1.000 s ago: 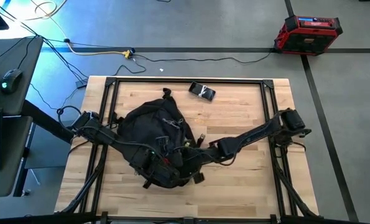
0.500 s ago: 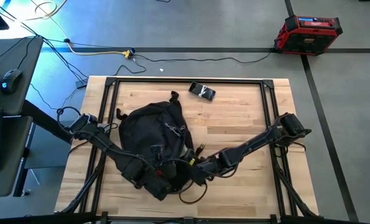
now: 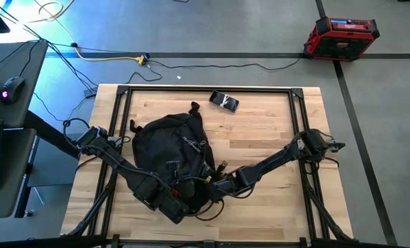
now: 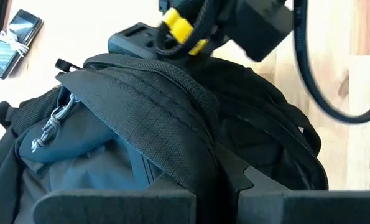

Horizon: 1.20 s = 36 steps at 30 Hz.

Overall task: Unpack backpack
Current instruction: Put the transparent zip bag into the backpack

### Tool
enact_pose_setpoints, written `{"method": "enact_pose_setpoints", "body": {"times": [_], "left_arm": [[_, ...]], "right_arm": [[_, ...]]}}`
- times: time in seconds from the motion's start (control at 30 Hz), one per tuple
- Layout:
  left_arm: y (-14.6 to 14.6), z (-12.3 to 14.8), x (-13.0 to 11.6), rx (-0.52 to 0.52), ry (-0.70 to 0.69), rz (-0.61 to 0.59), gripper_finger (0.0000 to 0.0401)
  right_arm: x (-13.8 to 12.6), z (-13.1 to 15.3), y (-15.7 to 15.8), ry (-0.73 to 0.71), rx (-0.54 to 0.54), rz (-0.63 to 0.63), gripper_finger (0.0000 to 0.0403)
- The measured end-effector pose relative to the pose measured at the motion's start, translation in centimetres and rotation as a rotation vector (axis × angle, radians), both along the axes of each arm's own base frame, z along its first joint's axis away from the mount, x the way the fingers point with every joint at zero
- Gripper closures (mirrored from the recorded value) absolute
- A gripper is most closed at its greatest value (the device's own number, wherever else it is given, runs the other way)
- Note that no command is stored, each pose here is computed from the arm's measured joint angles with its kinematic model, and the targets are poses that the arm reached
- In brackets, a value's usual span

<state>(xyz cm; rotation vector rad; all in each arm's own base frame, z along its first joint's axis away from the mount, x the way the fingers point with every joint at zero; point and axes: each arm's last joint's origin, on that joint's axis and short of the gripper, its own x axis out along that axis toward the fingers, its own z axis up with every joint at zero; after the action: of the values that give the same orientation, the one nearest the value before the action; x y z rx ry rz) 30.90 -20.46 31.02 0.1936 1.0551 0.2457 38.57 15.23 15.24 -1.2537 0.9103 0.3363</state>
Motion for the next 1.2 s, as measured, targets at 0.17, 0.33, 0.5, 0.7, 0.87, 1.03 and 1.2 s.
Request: {"method": "enact_pose_setpoints", "body": {"times": [0.17, 0.33, 0.5, 0.7, 0.87, 1.03, 1.2], "left_arm": [[0.0, 0.0, 0.0, 0.003, 0.000, 0.000, 0.0401], [0.0, 0.0, -0.2, 0.019, 0.002, 0.004, 0.0401], [-0.1, -0.1, -0.6, 0.047, 0.021, -0.003, 0.0401], [-0.2, 0.0, -0.7, 0.087, -0.001, 0.000, 0.0401], [-0.4, 0.1, -0.9, 0.112, -0.019, -0.004, 0.0401], [-1.0, 0.2, -1.3, 0.168, -0.063, -0.017, 0.0401], [-2.3, 0.2, -2.0, 0.162, -0.093, -0.052, 0.0401]], "right_arm": [[0.1, 0.1, 0.0, -0.062, 0.040, -0.115, 0.0394], [-0.8, 0.7, 1.9, -0.073, 0.016, -0.137, 0.0401], [-2.5, 2.8, 5.0, -0.013, 0.025, -0.118, 0.0402], [-4.1, 5.9, 7.4, 0.037, 0.006, -0.148, 0.0402], [-3.9, 8.7, 8.3, -0.040, 0.033, -0.176, 0.0403], [-3.0, 7.6, 6.4, -0.038, 0.087, -0.291, 0.0403], [-2.8, 4.3, 4.0, -0.029, 0.013, -0.344, 0.0403]]}}
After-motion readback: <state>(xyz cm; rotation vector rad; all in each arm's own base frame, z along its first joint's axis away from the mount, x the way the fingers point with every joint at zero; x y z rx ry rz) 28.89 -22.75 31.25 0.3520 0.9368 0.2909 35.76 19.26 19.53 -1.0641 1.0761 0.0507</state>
